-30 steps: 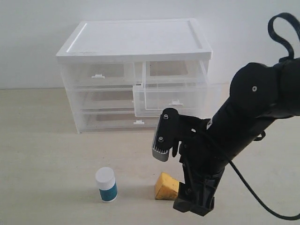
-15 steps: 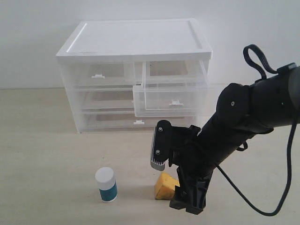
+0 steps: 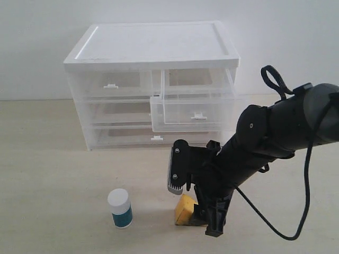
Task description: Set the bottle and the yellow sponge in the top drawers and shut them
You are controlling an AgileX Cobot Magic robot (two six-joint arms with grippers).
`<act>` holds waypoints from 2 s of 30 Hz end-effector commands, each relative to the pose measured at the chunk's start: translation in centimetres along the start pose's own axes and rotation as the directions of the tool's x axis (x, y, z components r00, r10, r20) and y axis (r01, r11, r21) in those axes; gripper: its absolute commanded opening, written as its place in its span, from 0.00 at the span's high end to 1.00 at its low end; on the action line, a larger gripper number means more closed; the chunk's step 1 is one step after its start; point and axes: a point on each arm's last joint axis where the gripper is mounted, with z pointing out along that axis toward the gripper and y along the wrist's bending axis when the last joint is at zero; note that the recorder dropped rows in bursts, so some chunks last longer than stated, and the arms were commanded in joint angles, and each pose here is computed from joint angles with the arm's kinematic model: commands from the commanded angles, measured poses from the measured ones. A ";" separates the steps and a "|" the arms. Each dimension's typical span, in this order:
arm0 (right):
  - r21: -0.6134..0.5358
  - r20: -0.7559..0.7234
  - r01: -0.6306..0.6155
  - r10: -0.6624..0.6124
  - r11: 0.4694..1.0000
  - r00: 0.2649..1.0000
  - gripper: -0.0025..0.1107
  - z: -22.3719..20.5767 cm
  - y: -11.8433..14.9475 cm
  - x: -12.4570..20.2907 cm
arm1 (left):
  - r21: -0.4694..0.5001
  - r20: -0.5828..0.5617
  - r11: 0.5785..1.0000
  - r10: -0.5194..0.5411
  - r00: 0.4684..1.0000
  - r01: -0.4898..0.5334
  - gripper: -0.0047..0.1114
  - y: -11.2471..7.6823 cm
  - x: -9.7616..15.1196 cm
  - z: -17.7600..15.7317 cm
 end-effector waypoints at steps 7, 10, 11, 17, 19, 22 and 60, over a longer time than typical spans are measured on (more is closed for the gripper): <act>-0.032 0.005 0.021 -0.020 0.999 1.000 0.35 1.5 -0.7 -0.2 | 0.001 0.004 1.000 -0.018 1.000 0.018 0.92 0.0 0.1 0.0; -0.039 0.000 0.028 -0.028 0.999 1.000 0.36 1.8 -0.6 -0.1 | 0.001 0.004 1.000 -0.018 1.000 0.018 0.92 0.0 0.1 0.0; -0.039 0.000 0.028 -0.028 0.999 1.000 0.38 1.8 -0.6 -0.1 | 0.001 0.004 1.000 -0.018 1.000 0.018 0.92 0.0 0.1 0.0; -0.012 0.002 0.028 -0.028 1.000 1.000 0.60 1.8 -0.9 -0.1 | 0.001 0.004 1.000 -0.018 1.000 0.018 0.92 0.0 0.1 0.0; -0.008 0.002 0.033 -0.033 0.999 0.999 0.73 1.8 -0.9 -0.1 | 0.001 0.004 1.000 -0.018 1.000 0.018 0.92 0.0 0.1 0.0; 0.004 0.004 0.046 -0.046 0.999 0.999 0.99 1.7 -1.0 -0.2 | 0.001 0.004 1.000 -0.018 1.000 0.018 0.92 0.0 0.1 0.0; -0.217 0.060 -0.022 0.036 0.976 0.998 0.98 0.7 2.5 -2.9 | 0.001 0.004 1.000 -0.018 1.000 0.018 0.92 0.0 0.1 0.0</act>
